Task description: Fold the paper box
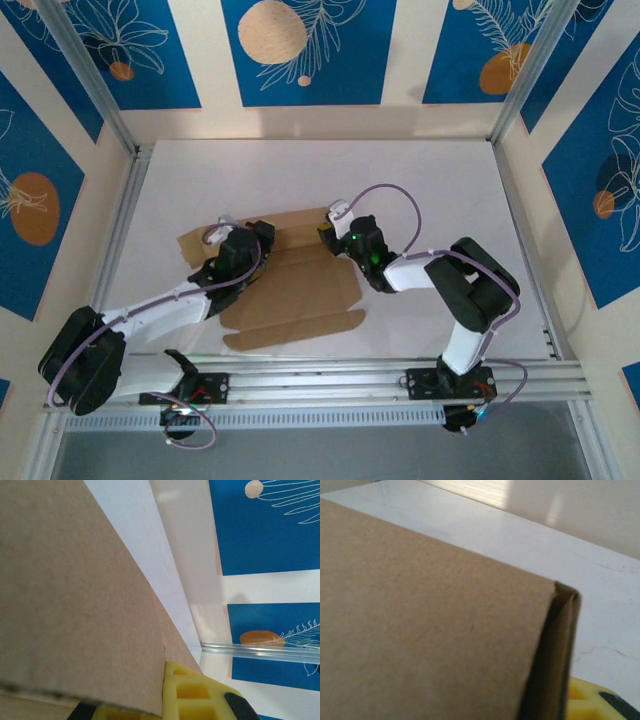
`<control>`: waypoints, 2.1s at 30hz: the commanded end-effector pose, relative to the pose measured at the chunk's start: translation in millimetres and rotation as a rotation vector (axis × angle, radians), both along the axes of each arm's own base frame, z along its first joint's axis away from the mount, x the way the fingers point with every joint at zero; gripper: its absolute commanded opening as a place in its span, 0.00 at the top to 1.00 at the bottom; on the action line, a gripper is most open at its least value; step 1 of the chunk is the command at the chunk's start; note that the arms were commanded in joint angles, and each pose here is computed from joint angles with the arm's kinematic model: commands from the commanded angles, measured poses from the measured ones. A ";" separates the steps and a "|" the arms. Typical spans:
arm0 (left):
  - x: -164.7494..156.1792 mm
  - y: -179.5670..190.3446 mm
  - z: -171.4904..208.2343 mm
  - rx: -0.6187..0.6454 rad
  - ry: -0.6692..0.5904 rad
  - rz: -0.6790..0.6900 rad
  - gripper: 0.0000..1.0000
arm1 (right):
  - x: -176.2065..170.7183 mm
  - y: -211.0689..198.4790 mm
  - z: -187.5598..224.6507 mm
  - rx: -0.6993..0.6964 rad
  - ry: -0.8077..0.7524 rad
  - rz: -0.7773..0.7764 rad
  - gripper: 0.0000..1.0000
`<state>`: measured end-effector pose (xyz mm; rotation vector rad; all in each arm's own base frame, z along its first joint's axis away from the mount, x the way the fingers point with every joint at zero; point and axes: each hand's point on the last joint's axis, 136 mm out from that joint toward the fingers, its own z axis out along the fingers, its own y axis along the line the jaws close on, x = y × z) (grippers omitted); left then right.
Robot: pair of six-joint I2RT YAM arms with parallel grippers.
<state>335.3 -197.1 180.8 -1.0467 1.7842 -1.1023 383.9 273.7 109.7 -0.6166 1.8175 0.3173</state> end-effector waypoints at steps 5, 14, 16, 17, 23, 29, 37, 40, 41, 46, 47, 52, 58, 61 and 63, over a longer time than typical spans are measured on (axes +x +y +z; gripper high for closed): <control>-1.7 -2.0 1.2 0.017 0.007 0.002 1.00 | -12.9 -6.8 -10.7 0.010 0.028 -0.064 0.49; -3.8 -4.1 -3.4 0.011 0.011 -0.008 1.00 | -10.5 -14.8 -23.7 -0.028 0.013 -0.091 0.55; -4.1 -5.0 -3.9 0.013 0.013 -0.013 1.00 | -6.4 -12.8 -19.9 -0.033 0.000 -0.095 0.58; -4.6 -6.2 -3.8 0.011 0.013 -0.016 1.00 | -4.4 -11.2 -17.2 -0.036 -0.007 -0.095 0.59; -4.9 -9.9 -1.9 0.010 0.013 -0.025 1.00 | 0.9 -2.0 -16.1 -0.106 -0.024 -0.113 0.74; -7.3 -13.7 -4.7 0.006 0.049 -0.035 1.00 | 4.0 5.3 -21.0 -0.207 -0.065 -0.170 0.84; -9.9 -18.8 -3.1 0.000 0.048 -0.044 1.00 | 16.6 6.8 -27.5 -0.334 -0.116 -0.308 0.90; -10.4 -20.2 -3.0 -0.003 0.049 -0.045 1.00 | 19.8 4.3 -28.6 -0.335 -0.104 -0.345 0.90; -10.6 -20.0 -4.3 -0.003 0.051 -0.043 1.00 | 20.0 3.5 -29.0 -0.331 -0.097 -0.352 0.90; -10.6 -17.2 -6.2 0.003 0.051 -0.031 1.00 | 19.9 -5.2 -28.4 -0.283 -0.055 -0.357 0.84; -10.4 -15.1 -5.6 0.007 0.050 -0.022 1.00 | 19.0 -7.2 -28.2 -0.273 -0.041 -0.345 0.77; -6.1 -8.3 -10.3 0.029 0.062 0.008 1.00 | -0.5 -1.4 -13.5 -0.184 -0.034 -0.173 0.27; 5.0 -16.5 -5.1 0.032 0.057 0.009 1.00 | -52.3 9.2 19.6 0.012 0.018 0.136 0.01; 10.9 -22.9 -4.3 0.026 0.057 0.004 1.00 | -63.1 -8.5 42.7 0.145 0.061 0.155 0.00; 13.4 -28.1 -5.3 0.019 0.059 -0.004 1.00 | -65.7 -24.5 58.4 0.204 0.071 0.131 0.00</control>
